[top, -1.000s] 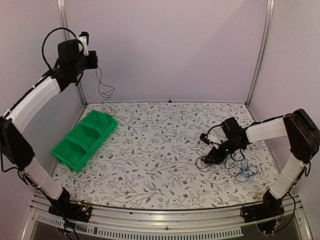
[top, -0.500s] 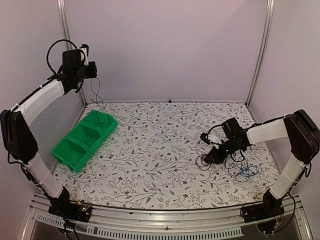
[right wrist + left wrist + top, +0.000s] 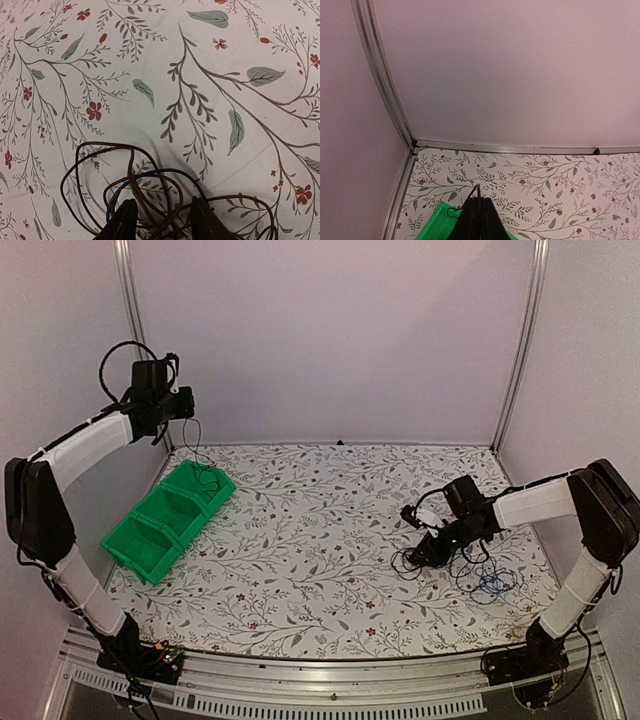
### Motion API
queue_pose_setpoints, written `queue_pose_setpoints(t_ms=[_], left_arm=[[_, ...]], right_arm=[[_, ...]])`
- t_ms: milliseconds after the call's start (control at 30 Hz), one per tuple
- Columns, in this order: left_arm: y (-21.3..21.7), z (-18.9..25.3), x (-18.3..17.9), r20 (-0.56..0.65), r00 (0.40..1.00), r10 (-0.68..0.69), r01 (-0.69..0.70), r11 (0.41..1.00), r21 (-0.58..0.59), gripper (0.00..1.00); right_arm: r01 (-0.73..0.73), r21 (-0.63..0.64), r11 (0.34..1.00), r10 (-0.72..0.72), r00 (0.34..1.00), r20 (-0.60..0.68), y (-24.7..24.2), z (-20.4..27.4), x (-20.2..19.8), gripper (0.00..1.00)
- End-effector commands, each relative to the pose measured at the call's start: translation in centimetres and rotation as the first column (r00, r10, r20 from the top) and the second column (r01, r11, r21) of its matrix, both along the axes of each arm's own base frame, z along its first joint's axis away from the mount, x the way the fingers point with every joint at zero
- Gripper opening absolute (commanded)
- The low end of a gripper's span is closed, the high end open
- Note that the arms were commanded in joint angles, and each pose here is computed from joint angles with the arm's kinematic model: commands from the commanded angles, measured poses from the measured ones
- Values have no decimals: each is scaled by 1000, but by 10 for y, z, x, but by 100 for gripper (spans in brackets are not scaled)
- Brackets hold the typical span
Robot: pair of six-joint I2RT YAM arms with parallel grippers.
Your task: Untangle the cables
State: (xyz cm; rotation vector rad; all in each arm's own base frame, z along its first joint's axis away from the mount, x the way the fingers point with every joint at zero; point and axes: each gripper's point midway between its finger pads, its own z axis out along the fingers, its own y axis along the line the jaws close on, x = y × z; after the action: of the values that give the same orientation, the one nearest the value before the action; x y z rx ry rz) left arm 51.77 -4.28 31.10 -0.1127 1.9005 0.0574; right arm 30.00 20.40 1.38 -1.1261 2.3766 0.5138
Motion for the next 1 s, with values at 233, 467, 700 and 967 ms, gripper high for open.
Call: queue_pose_setpoints(t_ms=[233,467,700,967], left_arm=[[17,-22,-31,-33,999,25,-24,999,22,0],[21,-60,-33,-108,994,31,-27,999,34,0],[31,-85,-24,-153,987,58,-49,997,67,0],[50,-115,0,-180,980,78,-73,997,35,0]], right_arm=[[46,-103,994,-54,996,-73,-21,-23,-10,41],[46,-105,993,-54,996,-78,-21,-24,-10,42],[46,-110,993,-55,995,-79,-22,-24,-9,42],[52,-129,990,-63,995,-81,-24,-27,-8,40]])
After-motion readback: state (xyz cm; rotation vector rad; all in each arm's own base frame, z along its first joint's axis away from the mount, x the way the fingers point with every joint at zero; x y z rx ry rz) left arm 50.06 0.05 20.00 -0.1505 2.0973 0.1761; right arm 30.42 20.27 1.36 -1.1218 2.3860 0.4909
